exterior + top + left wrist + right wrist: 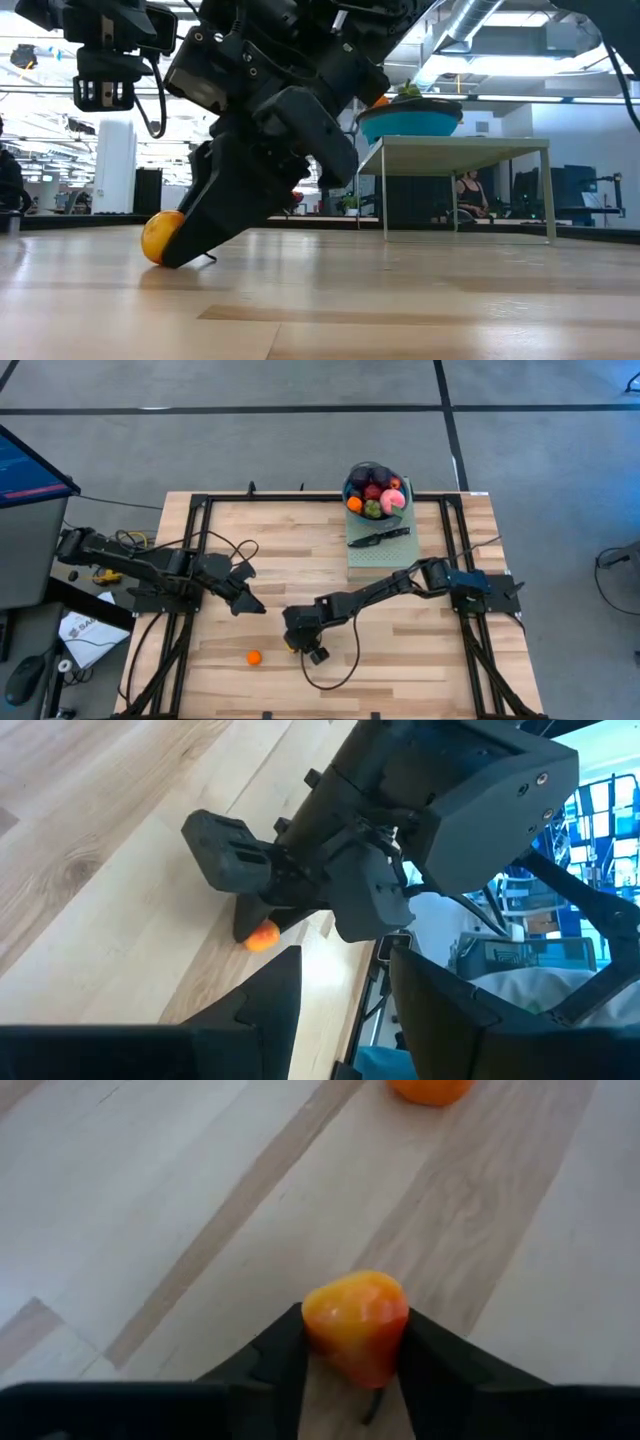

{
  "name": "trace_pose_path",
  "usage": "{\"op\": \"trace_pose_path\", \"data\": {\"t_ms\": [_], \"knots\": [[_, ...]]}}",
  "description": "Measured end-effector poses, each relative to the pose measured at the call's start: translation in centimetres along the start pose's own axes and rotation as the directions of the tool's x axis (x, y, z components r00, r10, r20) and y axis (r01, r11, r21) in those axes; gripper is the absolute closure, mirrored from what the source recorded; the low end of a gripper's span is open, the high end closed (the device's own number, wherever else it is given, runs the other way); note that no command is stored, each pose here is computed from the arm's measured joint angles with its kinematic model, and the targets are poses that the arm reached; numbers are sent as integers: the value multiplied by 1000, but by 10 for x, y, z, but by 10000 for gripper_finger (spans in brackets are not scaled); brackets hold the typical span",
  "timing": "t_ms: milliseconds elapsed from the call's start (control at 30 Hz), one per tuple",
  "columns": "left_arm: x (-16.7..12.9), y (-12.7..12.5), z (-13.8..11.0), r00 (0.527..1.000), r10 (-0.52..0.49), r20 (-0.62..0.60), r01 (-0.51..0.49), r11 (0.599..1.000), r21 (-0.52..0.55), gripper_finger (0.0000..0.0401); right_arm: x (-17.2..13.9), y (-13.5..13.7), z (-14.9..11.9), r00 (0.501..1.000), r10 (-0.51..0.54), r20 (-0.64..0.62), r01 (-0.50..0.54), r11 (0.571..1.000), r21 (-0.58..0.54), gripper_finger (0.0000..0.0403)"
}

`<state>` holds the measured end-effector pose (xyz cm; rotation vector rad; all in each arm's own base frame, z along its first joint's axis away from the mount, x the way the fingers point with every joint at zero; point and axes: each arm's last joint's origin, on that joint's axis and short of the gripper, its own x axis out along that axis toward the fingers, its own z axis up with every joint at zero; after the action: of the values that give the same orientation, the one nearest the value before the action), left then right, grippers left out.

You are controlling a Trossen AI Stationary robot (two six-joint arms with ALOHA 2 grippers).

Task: Pick & Place Fruit
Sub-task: Put the orange peach into the blue strainer bowl on the shelf

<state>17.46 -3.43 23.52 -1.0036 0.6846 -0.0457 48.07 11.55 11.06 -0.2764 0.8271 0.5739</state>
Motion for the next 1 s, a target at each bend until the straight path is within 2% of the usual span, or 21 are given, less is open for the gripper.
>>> {"op": "trace_pose_path", "data": {"t_ms": [133, 300, 467, 633, 733, 833, 1000], "knots": [[0, 0, 0, 1000, 1, 3, -1, 1000, 0, 252, -5, 1, 1, 1000, -1, -13, 2, 995, 104, 301], [0, 0, 0, 1000, 1, 4, -1, 1000, 0, 252, -33, 1, 8, 997, 8, -70, 12, 963, 271, 282], [0, 0, 1, 1000, -2, 12, 2, 1000, 5, 252, -96, 2, 34, 999, 0, -43, 18, 903, 430, 268], [0, -1, 1, 1000, -11, 16, 11, 1000, 14, 252, -177, 15, 57, 999, -28, 21, 11, 832, 554, 281], [0, -2, 2, 1000, -17, 20, 16, 998, 53, 252, -229, 21, 56, 997, -79, -8, 66, 764, 642, 286], [0, -2, 2, 999, -23, 24, 20, 995, 93, 252, -277, 22, 43, 980, -169, -103, 190, 662, 725, 285], [0, -4, 3, 999, -37, 35, 31, 986, 166, 252, -342, 22, 9, 897, -305, -319, 437, 509, 742, 274]]}}
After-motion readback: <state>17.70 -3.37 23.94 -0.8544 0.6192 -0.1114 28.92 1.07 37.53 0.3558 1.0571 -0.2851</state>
